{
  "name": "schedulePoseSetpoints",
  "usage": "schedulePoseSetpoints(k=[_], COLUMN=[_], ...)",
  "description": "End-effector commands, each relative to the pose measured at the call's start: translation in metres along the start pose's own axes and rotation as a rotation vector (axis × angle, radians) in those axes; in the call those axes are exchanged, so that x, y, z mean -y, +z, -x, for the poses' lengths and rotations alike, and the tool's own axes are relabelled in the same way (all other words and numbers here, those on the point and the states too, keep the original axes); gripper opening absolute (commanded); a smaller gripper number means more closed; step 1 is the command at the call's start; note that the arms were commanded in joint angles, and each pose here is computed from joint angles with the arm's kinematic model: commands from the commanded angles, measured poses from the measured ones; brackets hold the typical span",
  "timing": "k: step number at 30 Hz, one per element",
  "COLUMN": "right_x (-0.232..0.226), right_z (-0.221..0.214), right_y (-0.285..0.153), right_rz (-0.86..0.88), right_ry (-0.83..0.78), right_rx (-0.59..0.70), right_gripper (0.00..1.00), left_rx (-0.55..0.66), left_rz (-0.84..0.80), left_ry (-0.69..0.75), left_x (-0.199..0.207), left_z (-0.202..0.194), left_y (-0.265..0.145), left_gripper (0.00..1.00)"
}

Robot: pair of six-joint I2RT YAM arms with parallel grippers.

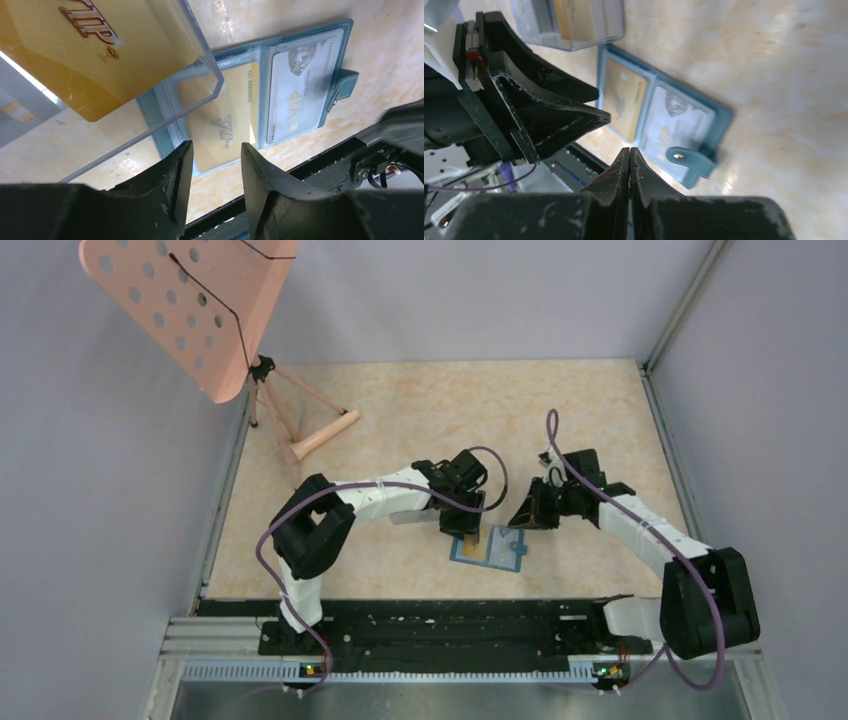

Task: Put the credit cards into the card holder
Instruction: Turn over the card slot in the card holder.

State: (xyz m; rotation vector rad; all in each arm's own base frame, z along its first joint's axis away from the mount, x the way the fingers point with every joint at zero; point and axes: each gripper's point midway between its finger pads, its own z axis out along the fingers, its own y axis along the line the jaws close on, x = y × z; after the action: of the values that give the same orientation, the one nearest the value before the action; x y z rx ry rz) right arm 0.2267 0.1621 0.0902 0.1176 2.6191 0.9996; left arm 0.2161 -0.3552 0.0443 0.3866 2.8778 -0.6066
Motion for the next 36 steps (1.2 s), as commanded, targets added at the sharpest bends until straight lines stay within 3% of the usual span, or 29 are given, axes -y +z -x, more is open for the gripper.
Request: schedulePoseSetpoints(k=[1, 10, 16, 25, 36], right_x=[-0.024, -0.017, 0.006, 0.015, 0.012], right_z=[-0.016, -0.033, -0.037, -0.046, -0.047], right_y=[0.029, 0.070, 0.073, 0.076, 0.078], right_rz=[0.117, 0.099, -0.026, -0.050, -0.045], right_ry=[-0.005, 0.026, 0.030, 0.030, 0.023], right_rx=[-0.079, -0.179, -0.189, -0.210, -0.217], right_gripper=[0.00, 0.00, 0.00, 0.00, 0.00], left_rx=[0.036, 0.000, -0.026, -0.051, -0.003], left_rz=[-0.063, -0.008, -0.040, -0.033, -0.240], left_ry=[-0.009, -0.011, -0.008, -0.006, 0.002], left_x=[0.012, -0.002, 0.003, 0.002, 0.044], left_z=[0.009, 0.002, -0.001, -0.003, 0.009], left_y=[-0.011, 0.003, 0.010, 0.014, -0.004], left_gripper=[0.46, 0.51, 0.50, 0.52, 0.46])
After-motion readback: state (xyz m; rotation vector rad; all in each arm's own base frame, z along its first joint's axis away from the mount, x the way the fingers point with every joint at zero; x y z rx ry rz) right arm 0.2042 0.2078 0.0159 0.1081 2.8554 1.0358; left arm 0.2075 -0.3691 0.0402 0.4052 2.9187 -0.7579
